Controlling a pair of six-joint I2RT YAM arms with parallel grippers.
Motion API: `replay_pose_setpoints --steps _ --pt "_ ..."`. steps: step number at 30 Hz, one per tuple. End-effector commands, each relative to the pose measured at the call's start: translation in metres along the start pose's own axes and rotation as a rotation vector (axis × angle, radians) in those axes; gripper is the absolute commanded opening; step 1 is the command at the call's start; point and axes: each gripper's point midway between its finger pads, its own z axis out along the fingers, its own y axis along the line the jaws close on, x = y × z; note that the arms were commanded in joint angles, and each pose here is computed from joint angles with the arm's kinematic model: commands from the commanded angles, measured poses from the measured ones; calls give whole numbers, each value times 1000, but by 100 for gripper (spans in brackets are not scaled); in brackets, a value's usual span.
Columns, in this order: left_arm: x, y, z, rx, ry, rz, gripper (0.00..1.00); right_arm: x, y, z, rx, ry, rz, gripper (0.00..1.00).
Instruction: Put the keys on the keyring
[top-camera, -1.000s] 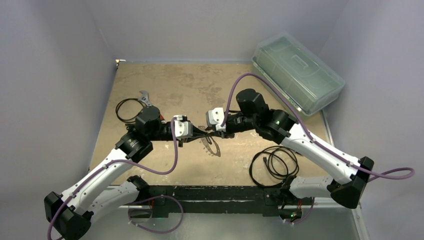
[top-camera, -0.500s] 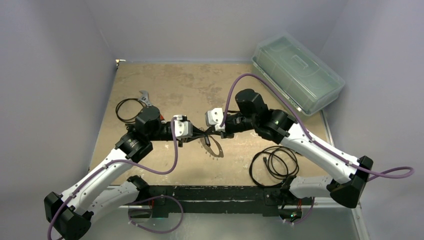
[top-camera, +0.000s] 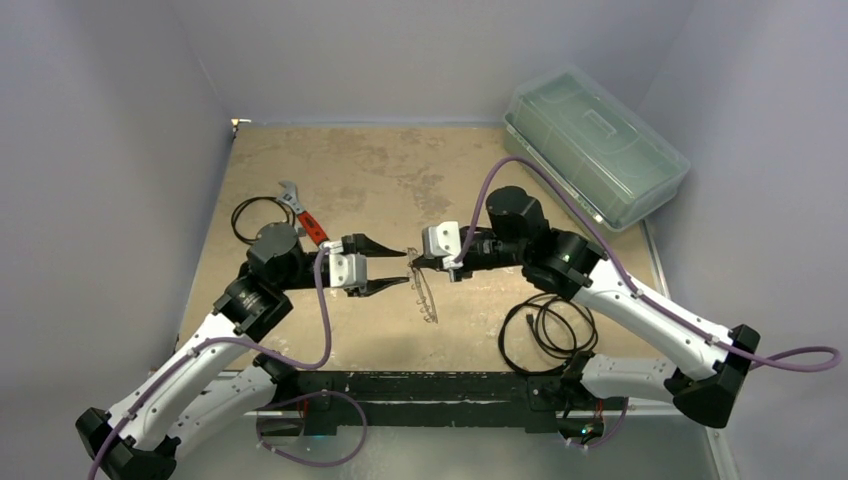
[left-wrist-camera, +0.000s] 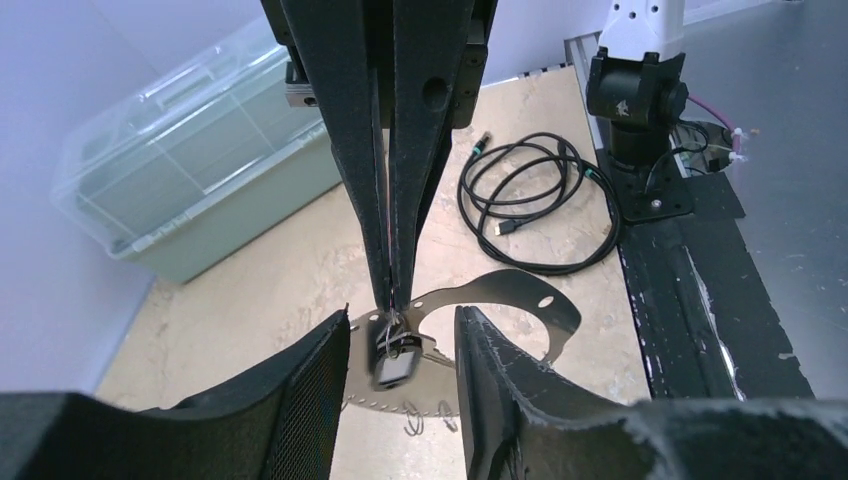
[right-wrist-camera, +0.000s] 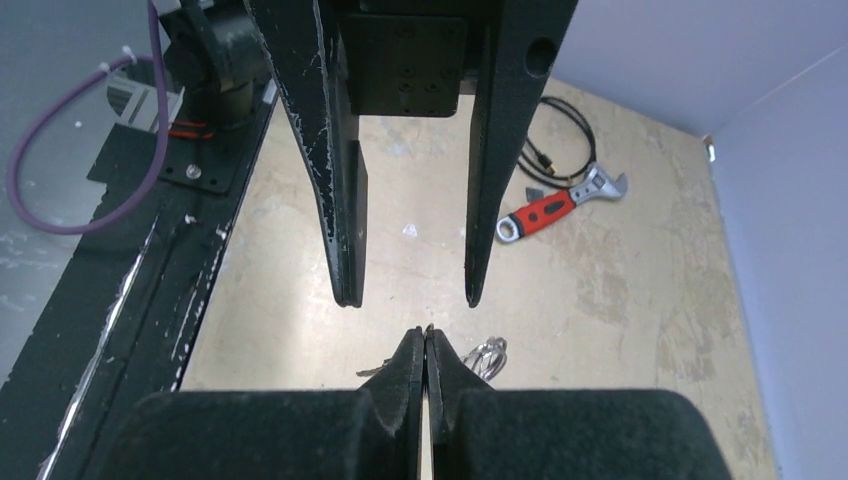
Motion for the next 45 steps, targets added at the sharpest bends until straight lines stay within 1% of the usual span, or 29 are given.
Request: replay_pose_setpoints --steps 1,7,11,13,21,30,34,43,45 --pt "-11 4 -5 -34 -36 65 42 -39 -11 -13 77 -144 -62 0" --pt "-14 2 -4 -17 -47 69 34 -50 -10 -20 101 -203 -72 0" --pt "-14 0 -2 2 -48 58 32 -53 -8 -21 96 -219 -76 0" --pt "-19 3 -1 -3 -69 73 31 -54 -7 -21 89 -225 -75 0" --pt "-22 7 -1 -22 -75 82 27 -59 -4 -22 71 -246 -79 0" --pt "-19 9 0 -30 -67 81 7 -64 -4 -24 77 -267 -90 0" --pt "-20 8 -1 -29 -69 83 0 -64 -4 -24 79 -272 -89 0" --pt "-22 8 1 -22 -84 62 0 -72 -6 -22 107 -347 -95 0" --pt "-23 8 2 -19 -90 53 0 -76 -7 -22 114 -384 -97 0"
